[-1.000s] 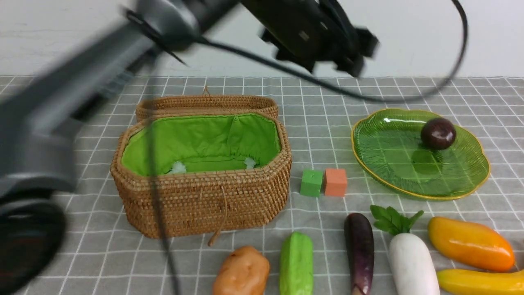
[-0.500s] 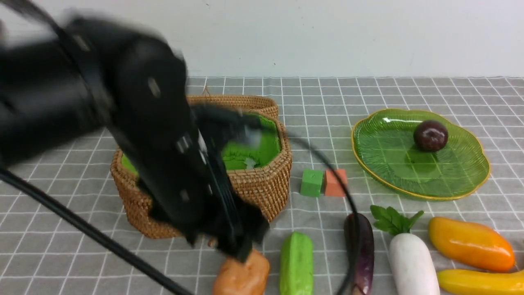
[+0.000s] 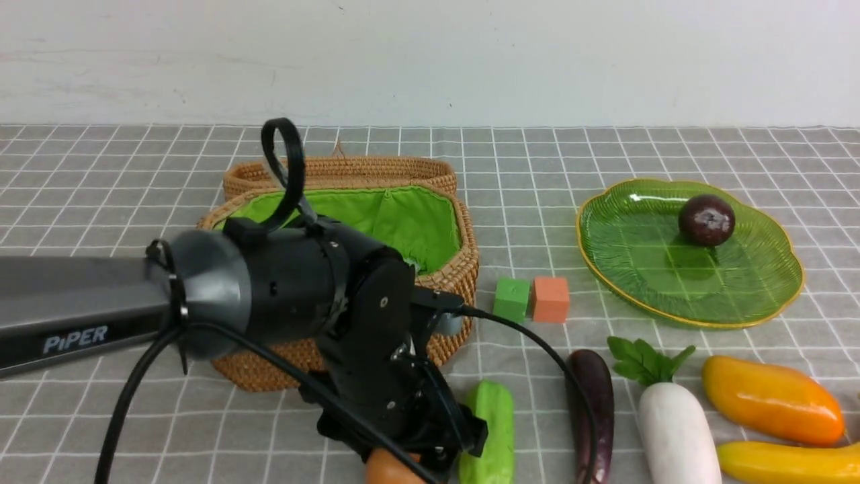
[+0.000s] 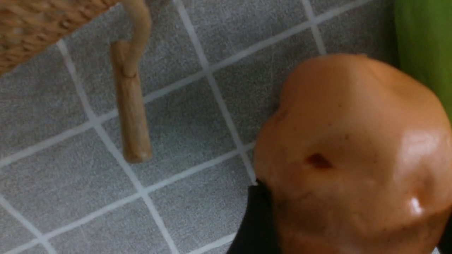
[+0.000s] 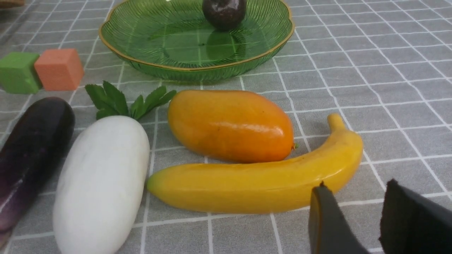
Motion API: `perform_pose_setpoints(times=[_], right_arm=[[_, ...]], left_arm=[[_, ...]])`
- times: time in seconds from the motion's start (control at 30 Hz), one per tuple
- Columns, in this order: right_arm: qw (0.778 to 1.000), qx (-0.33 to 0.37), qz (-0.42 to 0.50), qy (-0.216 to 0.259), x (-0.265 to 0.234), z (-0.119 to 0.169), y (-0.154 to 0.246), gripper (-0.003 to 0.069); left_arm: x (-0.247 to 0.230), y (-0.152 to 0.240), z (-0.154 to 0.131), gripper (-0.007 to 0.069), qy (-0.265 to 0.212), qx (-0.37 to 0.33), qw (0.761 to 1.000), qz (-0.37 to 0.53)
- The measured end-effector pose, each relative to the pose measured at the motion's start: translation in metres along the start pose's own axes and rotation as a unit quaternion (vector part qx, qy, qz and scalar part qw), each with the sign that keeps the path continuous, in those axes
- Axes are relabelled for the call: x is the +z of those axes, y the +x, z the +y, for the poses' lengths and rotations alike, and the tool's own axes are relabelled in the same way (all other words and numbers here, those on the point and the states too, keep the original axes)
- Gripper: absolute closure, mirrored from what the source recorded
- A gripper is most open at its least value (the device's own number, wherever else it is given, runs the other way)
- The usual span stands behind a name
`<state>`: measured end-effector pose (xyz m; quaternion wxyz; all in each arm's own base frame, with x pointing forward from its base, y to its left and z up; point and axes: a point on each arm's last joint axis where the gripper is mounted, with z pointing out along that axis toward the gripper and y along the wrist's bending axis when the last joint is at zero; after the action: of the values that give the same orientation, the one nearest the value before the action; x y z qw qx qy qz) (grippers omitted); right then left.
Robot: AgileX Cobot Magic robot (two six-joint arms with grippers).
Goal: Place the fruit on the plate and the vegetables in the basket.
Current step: Grab a potato with your left arm and place it in the basket on the left
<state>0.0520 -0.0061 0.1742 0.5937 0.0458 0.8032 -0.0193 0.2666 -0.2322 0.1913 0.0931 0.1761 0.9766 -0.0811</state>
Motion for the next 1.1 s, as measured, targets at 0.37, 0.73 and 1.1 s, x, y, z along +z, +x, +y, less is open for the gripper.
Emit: perform_pose_setpoints(times=[0.37, 0.73, 1.1], right_arm=[[1.000, 0.000, 0.000, 0.000, 0.000, 0.000, 0.000, 0.0419], [1.000, 0.000, 0.000, 0.000, 0.000, 0.000, 0.000, 0.0419], [1.000, 0.000, 0.000, 0.000, 0.000, 0.000, 0.000, 0.0419]], left_arm=[[-0.125, -0.007, -0.010, 0.0062, 0.030, 0.030, 0.996, -0.074], [-0.221, -0.046, 0.058, 0.0062, -0.057, -0.159, 0.906, -0.389], [-0.075, -0.090, 0.076, 0.0060, -0.138, -0.260, 0.926, -0.237]])
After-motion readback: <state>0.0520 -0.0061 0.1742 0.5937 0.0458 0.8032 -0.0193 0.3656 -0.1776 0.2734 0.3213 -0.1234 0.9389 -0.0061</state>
